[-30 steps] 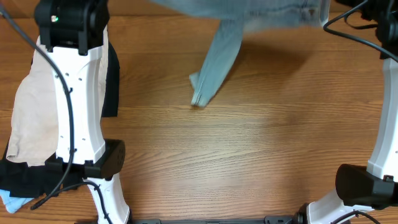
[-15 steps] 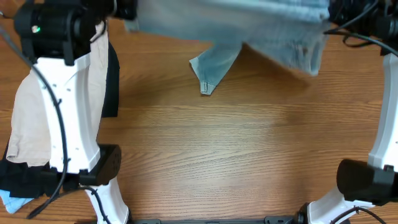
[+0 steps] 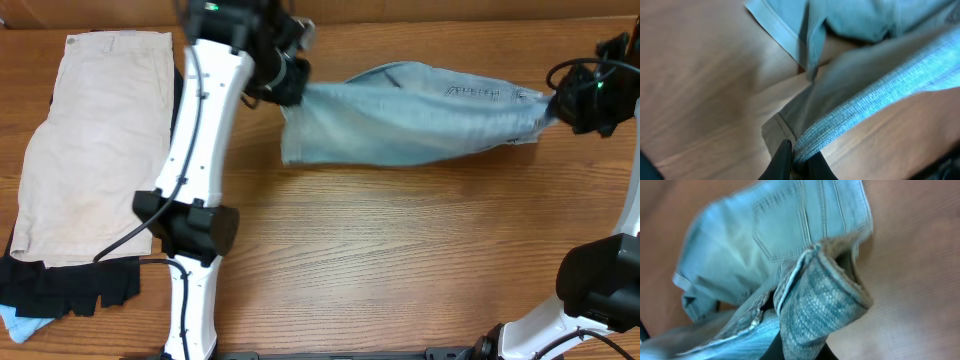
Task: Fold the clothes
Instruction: 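Lift the shorts with both grippers and stretch them across the table, then lower the shorts flat onto the table and release both grippers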
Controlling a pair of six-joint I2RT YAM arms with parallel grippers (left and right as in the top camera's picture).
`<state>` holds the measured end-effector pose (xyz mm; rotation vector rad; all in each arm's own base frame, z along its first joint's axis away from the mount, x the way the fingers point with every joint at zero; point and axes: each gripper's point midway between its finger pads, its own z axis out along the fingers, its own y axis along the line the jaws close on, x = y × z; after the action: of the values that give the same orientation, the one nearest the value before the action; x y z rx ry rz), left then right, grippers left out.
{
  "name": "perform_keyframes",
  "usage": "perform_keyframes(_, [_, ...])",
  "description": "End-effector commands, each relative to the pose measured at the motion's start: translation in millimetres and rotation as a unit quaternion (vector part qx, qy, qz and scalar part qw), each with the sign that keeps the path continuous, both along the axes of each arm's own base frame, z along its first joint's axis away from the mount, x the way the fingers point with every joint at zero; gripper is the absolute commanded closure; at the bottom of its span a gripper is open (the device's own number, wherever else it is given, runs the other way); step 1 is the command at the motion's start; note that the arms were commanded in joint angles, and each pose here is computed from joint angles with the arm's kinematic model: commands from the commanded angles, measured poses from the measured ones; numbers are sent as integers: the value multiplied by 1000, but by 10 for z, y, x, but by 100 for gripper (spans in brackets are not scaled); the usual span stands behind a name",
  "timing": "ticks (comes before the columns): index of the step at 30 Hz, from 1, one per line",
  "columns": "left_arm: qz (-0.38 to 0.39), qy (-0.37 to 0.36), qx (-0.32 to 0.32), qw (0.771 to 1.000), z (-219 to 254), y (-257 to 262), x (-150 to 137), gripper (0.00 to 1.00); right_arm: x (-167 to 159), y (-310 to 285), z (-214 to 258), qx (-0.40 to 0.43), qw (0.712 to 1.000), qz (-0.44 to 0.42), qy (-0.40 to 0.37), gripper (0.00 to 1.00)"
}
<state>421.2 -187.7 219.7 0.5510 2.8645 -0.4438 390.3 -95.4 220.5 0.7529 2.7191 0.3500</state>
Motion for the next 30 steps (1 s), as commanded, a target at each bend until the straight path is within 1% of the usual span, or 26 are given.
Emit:
perform_keyframes(1, [-33, 27, 30, 999, -187, -121, -176, 96, -128, 51, -38, 5, 1000, 8, 24, 96])
perform_keyframes(5, [-42, 91, 47, 994, -497, -227, -419, 96, -349, 27, -102, 4, 997, -9, 73, 96])
perform_keyframes(8, [-61, 148, 52, 986, -738, -325, -671, 96, -547, -83, -139, -10, 993, -32, 114, 96])
perform_keyframes(11, [-90, 182, 73, 976, -933, -342, -870, 96, -654, -223, -173, -28, 988, -64, 136, 96])
perform_keyframes(15, [-121, 214, 120, 962, -1197, -314, -1115, 96, -801, -255, -308, -19, 984, -74, 160, 96])
perform_keyframes(16, [-127, 220, 132, 958, -1255, -303, -1168, 89, -842, -251, -359, -15, 983, -75, 169, 96])
perform_keyframes(17, [-132, 225, 142, 955, -1314, -293, -1214, 69, -879, -245, -408, -12, 981, -76, 177, 96])
perform_keyframes(18, [-137, 229, 151, 952, -1369, -287, -1258, 53, -917, -240, -460, -9, 980, -77, 184, 96])
perform_keyframes(19, [-145, 234, 155, 949, -1414, -286, -1299, 44, -950, -229, -514, -6, 978, -77, 192, 96])
perform_keyframes(21, [-157, 237, 158, 946, -1489, -292, -1347, 5, -1009, -199, -627, 0, 975, -76, 208, 93])
perform_keyframes(22, [-157, 238, 158, 945, -1505, -293, -1352, 0, -1029, -189, -668, 2, 974, -75, 213, 92])
perform_keyframes(25, [-156, 226, 157, 949, -1503, -297, -1290, 0, -1061, -169, -763, 7, 972, -74, 221, 85])
perform_keyframes(27, [-150, 208, 155, 954, -1439, -289, -1174, 0, -1057, -170, -771, 7, 973, -75, 220, 82])
perform_keyframes(30, [-134, 161, 138, 968, -1195, -290, -896, 0, -1051, -188, -726, 3, 975, -77, 210, 75])
